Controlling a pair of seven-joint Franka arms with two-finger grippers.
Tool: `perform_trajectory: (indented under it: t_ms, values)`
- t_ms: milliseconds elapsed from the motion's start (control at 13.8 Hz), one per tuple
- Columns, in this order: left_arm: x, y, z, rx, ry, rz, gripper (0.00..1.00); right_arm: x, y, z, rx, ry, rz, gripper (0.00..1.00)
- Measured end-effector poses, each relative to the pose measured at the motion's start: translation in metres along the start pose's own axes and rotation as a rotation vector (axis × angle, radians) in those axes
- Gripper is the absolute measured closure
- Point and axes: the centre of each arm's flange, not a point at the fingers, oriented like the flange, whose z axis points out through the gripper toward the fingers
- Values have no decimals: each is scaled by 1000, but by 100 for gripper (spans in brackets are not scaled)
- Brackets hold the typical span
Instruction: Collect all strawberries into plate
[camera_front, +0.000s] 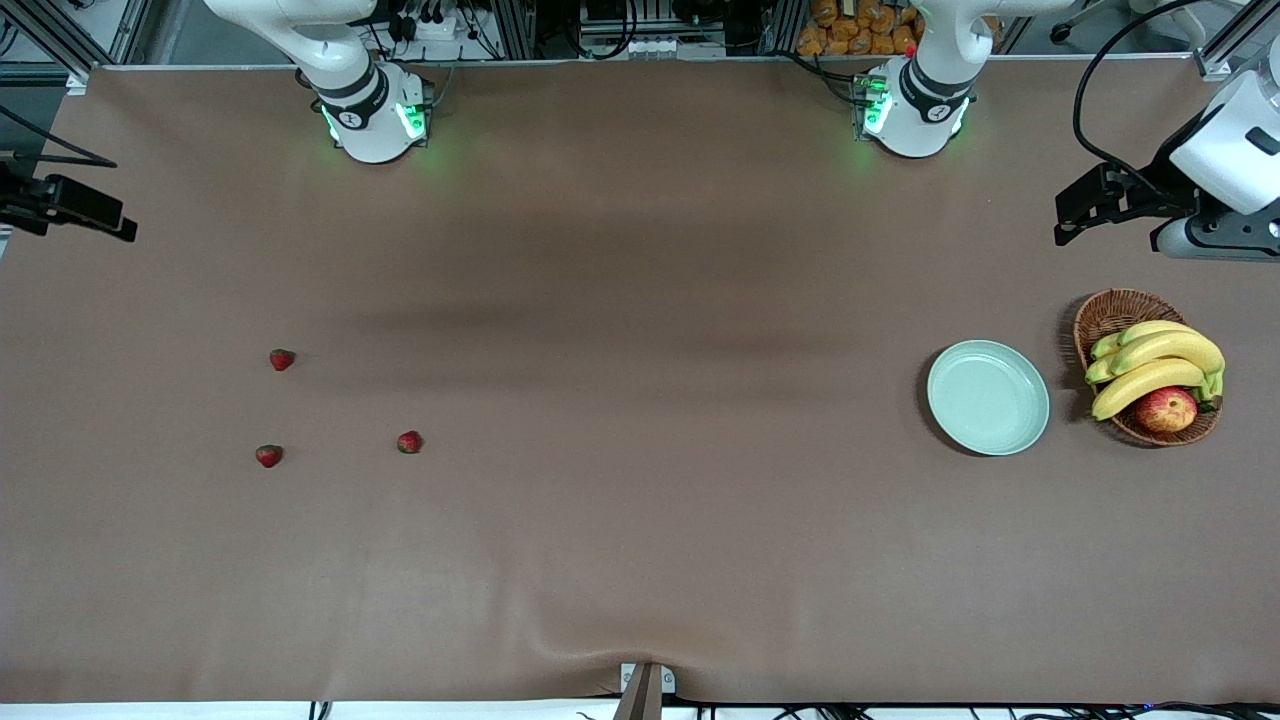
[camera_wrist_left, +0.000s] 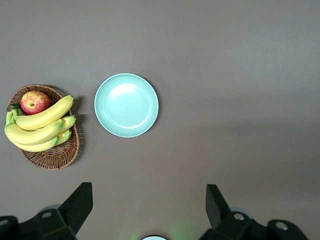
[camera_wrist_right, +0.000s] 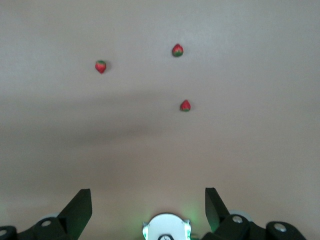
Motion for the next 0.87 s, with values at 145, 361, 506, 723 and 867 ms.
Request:
perform_trajectory:
  t_ms: [145,361,506,723,867]
  values:
    - [1,3,2,0,-6,5,0,11,-1,7,1,40,0,0]
    - [3,6,7,0,-17,12,0,46,-1,43,-3,87,-11,0]
    - [4,7,12,1,-30,13,0,74,3,80,-11,73,-20,0]
    - [4,7,14,1,-38,14,0,118,23,147,-20,49,-27,0]
    - [3,7,15,1,-41,14,0,145,36,192,-26,53,-33,0]
